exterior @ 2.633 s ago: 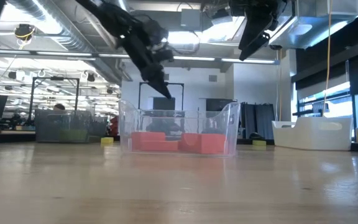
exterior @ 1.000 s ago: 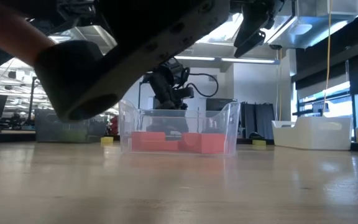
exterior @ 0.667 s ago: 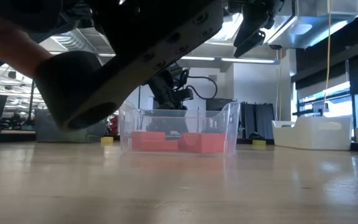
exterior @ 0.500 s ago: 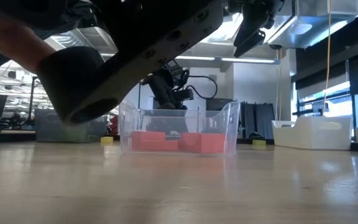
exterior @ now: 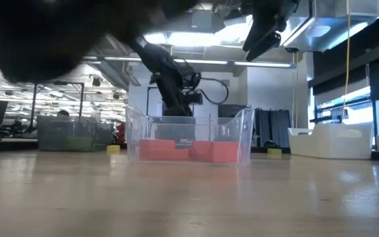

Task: Sort & place blocks by color
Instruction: Put the green block into the black bin

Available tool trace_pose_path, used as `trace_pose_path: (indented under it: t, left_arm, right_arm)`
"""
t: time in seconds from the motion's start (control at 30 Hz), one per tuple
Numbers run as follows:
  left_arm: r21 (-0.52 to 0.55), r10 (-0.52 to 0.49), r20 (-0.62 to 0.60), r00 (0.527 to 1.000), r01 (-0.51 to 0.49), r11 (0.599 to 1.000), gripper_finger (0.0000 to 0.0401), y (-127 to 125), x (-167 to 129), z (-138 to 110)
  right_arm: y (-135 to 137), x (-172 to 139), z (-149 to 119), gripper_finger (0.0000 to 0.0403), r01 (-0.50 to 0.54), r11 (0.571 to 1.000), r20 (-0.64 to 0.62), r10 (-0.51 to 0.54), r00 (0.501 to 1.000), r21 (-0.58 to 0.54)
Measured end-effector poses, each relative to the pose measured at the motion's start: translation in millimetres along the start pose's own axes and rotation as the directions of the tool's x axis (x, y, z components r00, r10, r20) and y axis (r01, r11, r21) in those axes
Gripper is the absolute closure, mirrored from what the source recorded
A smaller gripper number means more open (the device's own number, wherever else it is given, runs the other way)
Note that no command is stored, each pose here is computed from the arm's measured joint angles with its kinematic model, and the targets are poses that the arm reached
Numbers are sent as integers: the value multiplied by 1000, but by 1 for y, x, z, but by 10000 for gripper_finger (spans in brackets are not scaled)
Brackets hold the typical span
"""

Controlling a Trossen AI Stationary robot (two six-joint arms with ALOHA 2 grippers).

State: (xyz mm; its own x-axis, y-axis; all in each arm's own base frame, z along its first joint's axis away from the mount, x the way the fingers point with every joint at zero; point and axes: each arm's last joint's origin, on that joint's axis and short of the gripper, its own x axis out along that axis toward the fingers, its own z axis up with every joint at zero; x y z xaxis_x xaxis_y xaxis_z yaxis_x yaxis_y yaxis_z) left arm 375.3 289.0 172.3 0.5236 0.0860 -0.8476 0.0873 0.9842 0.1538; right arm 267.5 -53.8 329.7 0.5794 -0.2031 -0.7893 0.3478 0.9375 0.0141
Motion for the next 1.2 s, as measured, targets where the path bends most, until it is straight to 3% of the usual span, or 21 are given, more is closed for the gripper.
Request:
trace_pose_path:
  t: [0.33, 0.5, 0.63, 0.87, 1.2]
  left_arm:
    - [-144, -188, 115, 975, 204, 968, 219, -15, -96, 11]
    - [-180, -169, 139, 976, 193, 965, 219, -27, -140, 18]
    - [-194, -118, 134, 984, 143, 971, 219, -37, -172, 21]
    - [-200, -60, 152, 987, 90, 976, 219, -50, -212, 22]
    - [-222, -43, 141, 989, 74, 972, 219, -55, -222, 21]
  right_arm:
    - [-48, 22, 19, 121, 127, 962, 97, -154, 983, 240]
    - [-85, 56, 28, 121, 48, 950, 112, -86, 990, 308]
    - [-109, 94, 24, 121, 0, 967, 65, -17, 998, 255]
    - [-122, 160, 9, 121, -20, 995, -55, 26, 998, 100]
    - [-130, 206, 10, 121, 18, 995, 48, -23, 999, 102]
